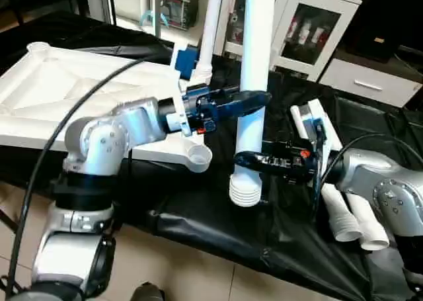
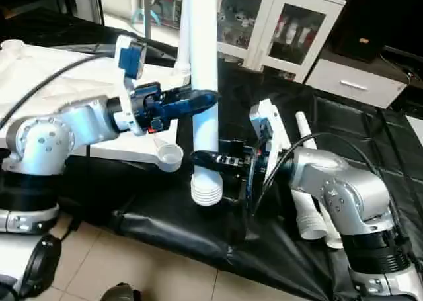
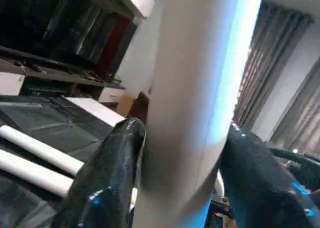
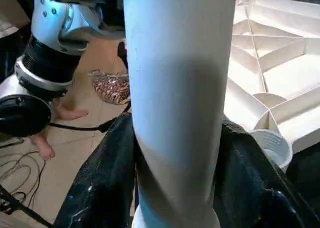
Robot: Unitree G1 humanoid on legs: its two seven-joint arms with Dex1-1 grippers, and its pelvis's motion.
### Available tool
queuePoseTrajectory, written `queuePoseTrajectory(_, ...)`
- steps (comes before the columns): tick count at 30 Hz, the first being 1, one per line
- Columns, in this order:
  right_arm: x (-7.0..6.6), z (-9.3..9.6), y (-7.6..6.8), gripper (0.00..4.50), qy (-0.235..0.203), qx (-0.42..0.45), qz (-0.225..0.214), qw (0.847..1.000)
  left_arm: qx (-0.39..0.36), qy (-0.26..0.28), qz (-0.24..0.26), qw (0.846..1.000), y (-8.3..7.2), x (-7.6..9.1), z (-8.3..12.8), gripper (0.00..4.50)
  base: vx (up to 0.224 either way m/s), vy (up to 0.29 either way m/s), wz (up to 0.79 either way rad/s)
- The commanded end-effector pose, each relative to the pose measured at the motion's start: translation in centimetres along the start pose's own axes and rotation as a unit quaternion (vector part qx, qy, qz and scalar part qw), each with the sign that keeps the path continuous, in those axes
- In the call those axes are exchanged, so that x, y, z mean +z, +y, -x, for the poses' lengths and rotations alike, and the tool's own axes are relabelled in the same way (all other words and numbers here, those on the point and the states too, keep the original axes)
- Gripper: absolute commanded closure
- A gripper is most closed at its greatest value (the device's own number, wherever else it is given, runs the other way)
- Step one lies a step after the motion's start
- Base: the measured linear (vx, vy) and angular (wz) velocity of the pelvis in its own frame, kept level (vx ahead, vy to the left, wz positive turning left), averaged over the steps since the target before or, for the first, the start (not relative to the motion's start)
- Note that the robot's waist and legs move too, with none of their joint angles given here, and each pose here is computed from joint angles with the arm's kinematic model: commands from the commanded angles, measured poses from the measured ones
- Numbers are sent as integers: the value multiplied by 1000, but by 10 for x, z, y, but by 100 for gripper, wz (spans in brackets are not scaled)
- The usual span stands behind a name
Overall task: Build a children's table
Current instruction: Pick table leg
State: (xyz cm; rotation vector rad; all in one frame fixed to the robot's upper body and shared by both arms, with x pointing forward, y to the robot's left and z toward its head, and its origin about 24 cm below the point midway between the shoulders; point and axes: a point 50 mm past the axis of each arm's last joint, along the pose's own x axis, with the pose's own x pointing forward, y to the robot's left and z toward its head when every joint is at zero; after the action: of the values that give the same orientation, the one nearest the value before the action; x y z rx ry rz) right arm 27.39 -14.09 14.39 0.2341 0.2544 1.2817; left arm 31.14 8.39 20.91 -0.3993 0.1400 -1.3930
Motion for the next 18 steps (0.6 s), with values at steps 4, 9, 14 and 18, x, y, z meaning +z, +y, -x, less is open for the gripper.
queuePoseTrajectory(4, 5, 3, -1, 265, -3, -2, 19, 1000, 18, 44, -49, 998, 0, -2, -9, 259, 0, 0, 0)
queuePoseTrajectory(9, 6, 2, -2, 266, -2, -5, 21, 1000, 10, 36, -45, 998, -1, 0, -11, 268, 0, 0, 0)
queuePoseTrajectory(14, 7, 1, -5, 187, -2, -13, 28, 1000, 12, 29, -51, 998, 0, 5, -12, 269, 0, 0, 0)
queuePoseTrajectory(18, 10, -1, -7, 141, 2, -15, 37, 999, 6, 33, -61, 998, -1, 6, -12, 269, 0, 0, 0)
